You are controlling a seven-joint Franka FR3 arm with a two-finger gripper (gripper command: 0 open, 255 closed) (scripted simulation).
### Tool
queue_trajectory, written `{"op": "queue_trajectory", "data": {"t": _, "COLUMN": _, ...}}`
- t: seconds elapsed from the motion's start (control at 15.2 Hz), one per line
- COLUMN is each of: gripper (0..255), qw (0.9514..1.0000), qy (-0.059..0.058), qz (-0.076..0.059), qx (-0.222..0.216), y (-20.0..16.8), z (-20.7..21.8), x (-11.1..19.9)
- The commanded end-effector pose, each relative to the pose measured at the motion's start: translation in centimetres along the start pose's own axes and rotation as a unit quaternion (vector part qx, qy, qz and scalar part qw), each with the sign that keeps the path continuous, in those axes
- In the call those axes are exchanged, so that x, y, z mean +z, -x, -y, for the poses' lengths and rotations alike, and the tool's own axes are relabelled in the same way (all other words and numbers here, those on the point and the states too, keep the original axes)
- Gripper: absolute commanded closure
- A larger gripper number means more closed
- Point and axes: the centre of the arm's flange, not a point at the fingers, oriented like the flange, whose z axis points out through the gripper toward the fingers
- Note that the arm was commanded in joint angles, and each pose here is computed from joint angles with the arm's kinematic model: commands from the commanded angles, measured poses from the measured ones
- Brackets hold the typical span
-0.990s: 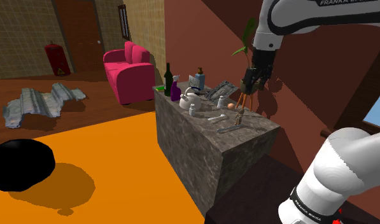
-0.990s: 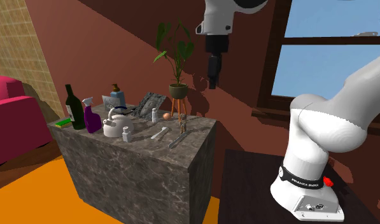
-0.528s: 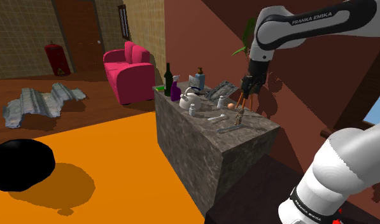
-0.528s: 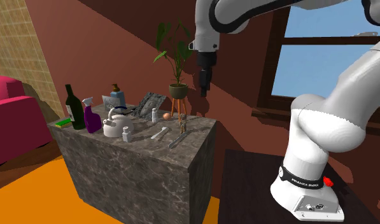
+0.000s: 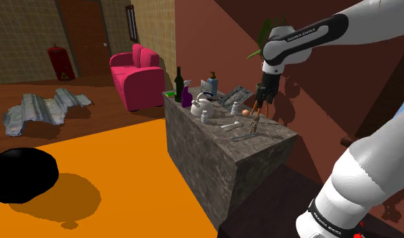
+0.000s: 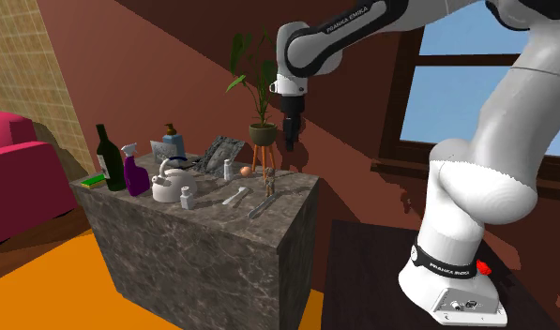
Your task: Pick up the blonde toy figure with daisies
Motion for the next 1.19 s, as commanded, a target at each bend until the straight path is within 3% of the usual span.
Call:
{"op": "queue_trajectory", "data": {"t": 0.0, "gripper": 0, "qw": 1.0000, "qy": 0.000, "qz": 0.002, "qx": -0.003, "y": -1.5, "z": -2.0, "x": 1.5}}
{"op": "queue_trajectory", "data": {"t": 1.12, "gripper": 0, "qw": 0.9996, "qy": -0.005, "qz": 0.017, "qx": -0.022, "y": -12.2, "z": -17.8, "x": 13.9}}
